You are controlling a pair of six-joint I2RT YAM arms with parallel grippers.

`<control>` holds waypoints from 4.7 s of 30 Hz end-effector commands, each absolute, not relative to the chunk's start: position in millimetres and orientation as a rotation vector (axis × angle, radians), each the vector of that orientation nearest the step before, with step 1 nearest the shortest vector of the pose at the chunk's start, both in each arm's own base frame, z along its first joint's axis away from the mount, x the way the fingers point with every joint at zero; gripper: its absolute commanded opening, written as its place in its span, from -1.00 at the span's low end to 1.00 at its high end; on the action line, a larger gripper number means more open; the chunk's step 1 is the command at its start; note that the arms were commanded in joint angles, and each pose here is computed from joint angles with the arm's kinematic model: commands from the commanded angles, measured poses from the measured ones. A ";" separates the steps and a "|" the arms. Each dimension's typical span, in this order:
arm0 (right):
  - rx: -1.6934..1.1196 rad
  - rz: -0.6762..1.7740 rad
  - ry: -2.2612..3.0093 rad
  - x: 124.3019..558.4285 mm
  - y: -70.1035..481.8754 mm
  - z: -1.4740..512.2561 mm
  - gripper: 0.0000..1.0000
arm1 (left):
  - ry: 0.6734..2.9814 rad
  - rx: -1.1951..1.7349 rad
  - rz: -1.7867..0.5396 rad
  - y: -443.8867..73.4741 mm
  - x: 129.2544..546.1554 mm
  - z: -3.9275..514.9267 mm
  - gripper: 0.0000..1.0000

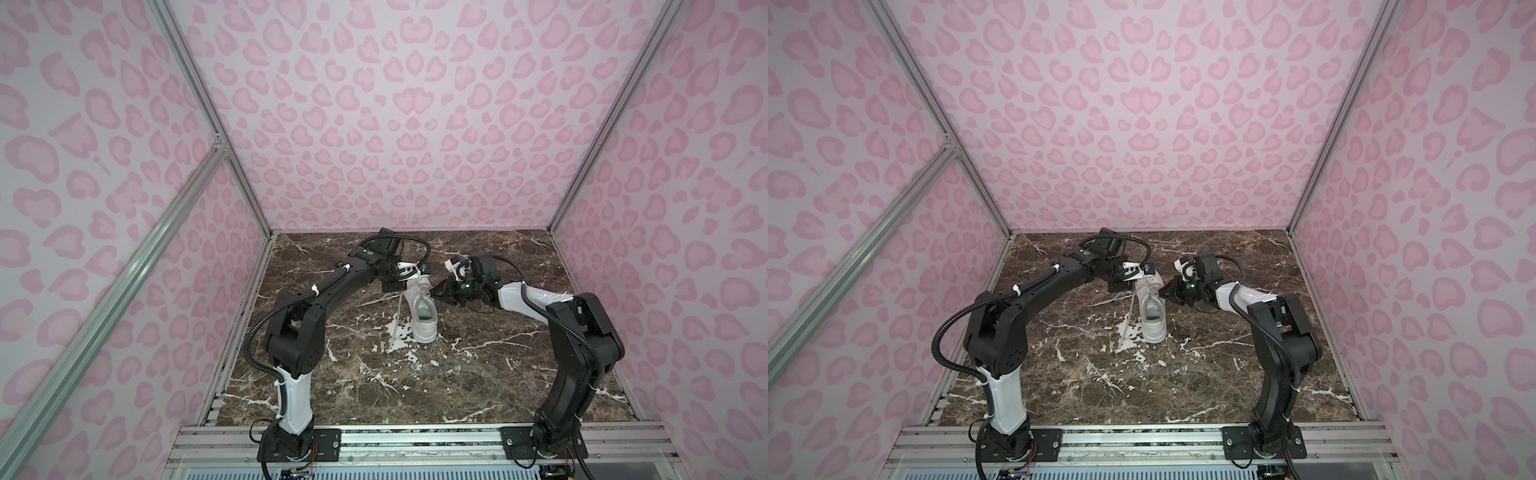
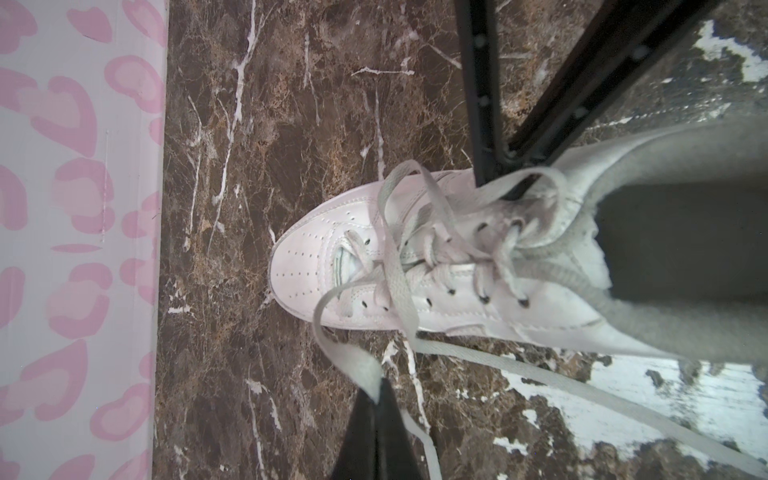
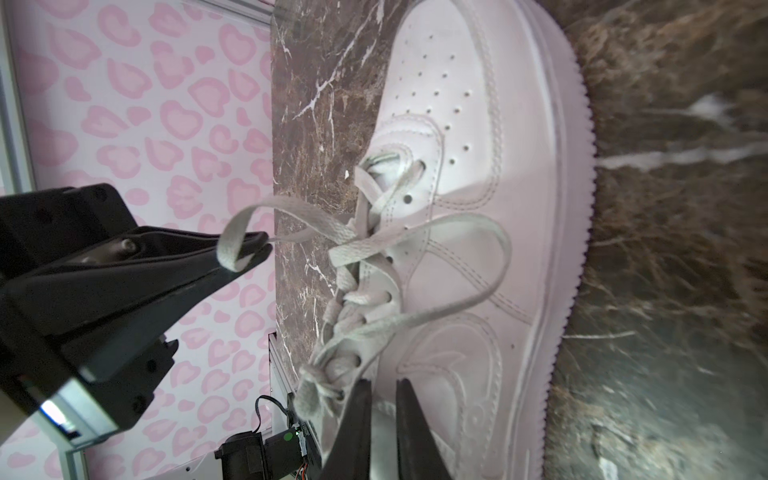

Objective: Tie the shoes

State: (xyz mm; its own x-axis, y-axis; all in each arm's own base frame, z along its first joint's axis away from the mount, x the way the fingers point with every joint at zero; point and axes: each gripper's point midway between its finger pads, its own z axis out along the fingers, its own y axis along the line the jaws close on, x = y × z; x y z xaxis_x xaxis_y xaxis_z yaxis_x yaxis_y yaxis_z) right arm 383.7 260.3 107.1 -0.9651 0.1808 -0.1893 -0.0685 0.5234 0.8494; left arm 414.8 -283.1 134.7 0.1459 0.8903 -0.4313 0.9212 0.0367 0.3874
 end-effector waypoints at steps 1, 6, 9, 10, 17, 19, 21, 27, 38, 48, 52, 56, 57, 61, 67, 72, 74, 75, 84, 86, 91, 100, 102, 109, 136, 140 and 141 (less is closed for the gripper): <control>0.109 1.521 2.437 388.4 267.1 116.4 -0.69 | 1.708 1.844 -0.078 -285.4 410.6 140.9 -0.93; 0.144 1.597 2.377 391.8 269.3 123.4 -0.69 | 1.697 1.851 -0.080 -288.1 407.4 142.5 -0.93; 0.161 1.640 2.342 392.5 270.1 127.6 -0.69 | 1.694 1.856 -0.081 -289.3 405.8 141.8 -0.93; 0.169 1.659 2.328 392.3 270.4 128.9 -0.70 | 1.695 1.856 -0.082 -288.9 405.8 141.7 -0.93; 0.225 1.768 2.243 393.5 271.5 133.1 -0.73 | 1.695 1.858 -0.081 -288.1 403.4 142.2 -0.93; 0.262 1.812 2.196 395.3 269.4 135.2 -0.77 | 1.693 1.859 -0.083 -288.3 402.0 142.6 -0.93; 0.292 1.843 2.158 396.5 266.9 136.1 -0.79 | 1.694 1.857 -0.085 -288.1 401.0 142.6 -0.93; 0.306 1.927 2.105 391.6 269.8 137.2 -0.87 | 1.692 1.865 -0.085 -288.3 397.1 141.9 -0.94; 0.363 1.880 2.177 379.8 264.8 116.4 -0.89 | 1.689 1.861 -0.086 -287.5 396.2 142.7 -0.93; 0.418 1.836 2.194 379.3 253.2 107.3 -0.70 | 1.689 1.864 -0.084 -287.0 394.4 141.7 -0.93; 0.387 1.788 2.239 379.8 251.4 106.8 -0.53 | 1.688 1.864 -0.082 -286.4 394.0 142.0 -0.93; 0.358 1.755 2.283 381.9 253.1 104.8 -0.45 | 1.685 1.863 -0.076 -286.2 394.7 143.3 -0.93; 0.357 1.755 2.288 382.6 253.6 104.0 -0.44 | 1.684 1.863 -0.075 -286.3 395.0 143.6 -0.94; 0.365 1.743 2.317 383.1 254.7 98.0 -0.44 | 1.685 1.864 -0.074 -286.5 394.5 143.2 -0.93; 0.330 1.740 2.342 383.3 261.1 98.0 -0.55 | 1.683 1.864 -0.071 -286.2 394.2 144.0 -0.93; 0.319 1.747 2.329 384.5 262.4 101.9 -0.89 | 1.678 1.862 -0.062 -286.3 394.7 146.3 -0.93; 0.330 1.740 2.324 384.3 259.7 102.3 -0.98 | 1.675 1.865 -0.055 -285.6 395.0 146.3 -0.93; 0.335 1.735 2.318 384.8 257.3 103.2 -1.00 | 1.673 1.865 -0.053 -285.3 395.1 146.4 -0.93; 0.368 1.812 2.189 387.2 250.9 122.0 -1.00 | 1.652 1.879 -0.036 -286.9 394.8 148.2 -0.93; 0.380 1.840 2.156 388.5 250.5 125.7 -1.00 | 1.645 1.885 -0.031 -287.8 394.5 148.5 -0.93; 0.413 1.950 2.056 390.8 250.8 134.8 -1.00 | 1.636 1.900 -0.029 -291.7 392.8 146.1 -0.94; 0.456 1.939 2.054 390.4 245.7 122.4 -0.64 | 1.635 1.920 -0.040 -297.0 389.1 139.8 -0.93; 0.472 1.911 2.081 389.6 242.5 114.6 -0.55 | 1.633 1.918 -0.040 -297.6 388.9 140.7 -0.93; 0.522 1.862 2.124 389.5 234.0 99.0 -0.47 | 1.642 1.919 -0.036 -295.6 388.8 139.0 -0.93; 0.439 1.972 2.102 385.9 260.8 107.3 -0.88 | 1.641 1.916 -0.021 -293.6 388.8 139.4 -0.94; 0.430 2.018 2.057 385.7 262.1 116.9 -0.90 | 1.642 1.918 -0.023 -293.6 388.3 138.8 -0.93; 0.428 2.029 2.044 386.2 262.0 119.1 -0.90 | 1.640 1.918 -0.024 -293.9 388.1 139.3 -0.93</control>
State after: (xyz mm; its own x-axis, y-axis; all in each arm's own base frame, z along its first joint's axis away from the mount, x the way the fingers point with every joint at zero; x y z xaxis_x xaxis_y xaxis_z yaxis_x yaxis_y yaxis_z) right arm 387.2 259.6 104.9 -0.9229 0.3793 0.0670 0.0911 0.0458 0.9948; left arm 385.8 -292.8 137.2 0.2200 0.8949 -0.3882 0.9097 -0.0446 0.4129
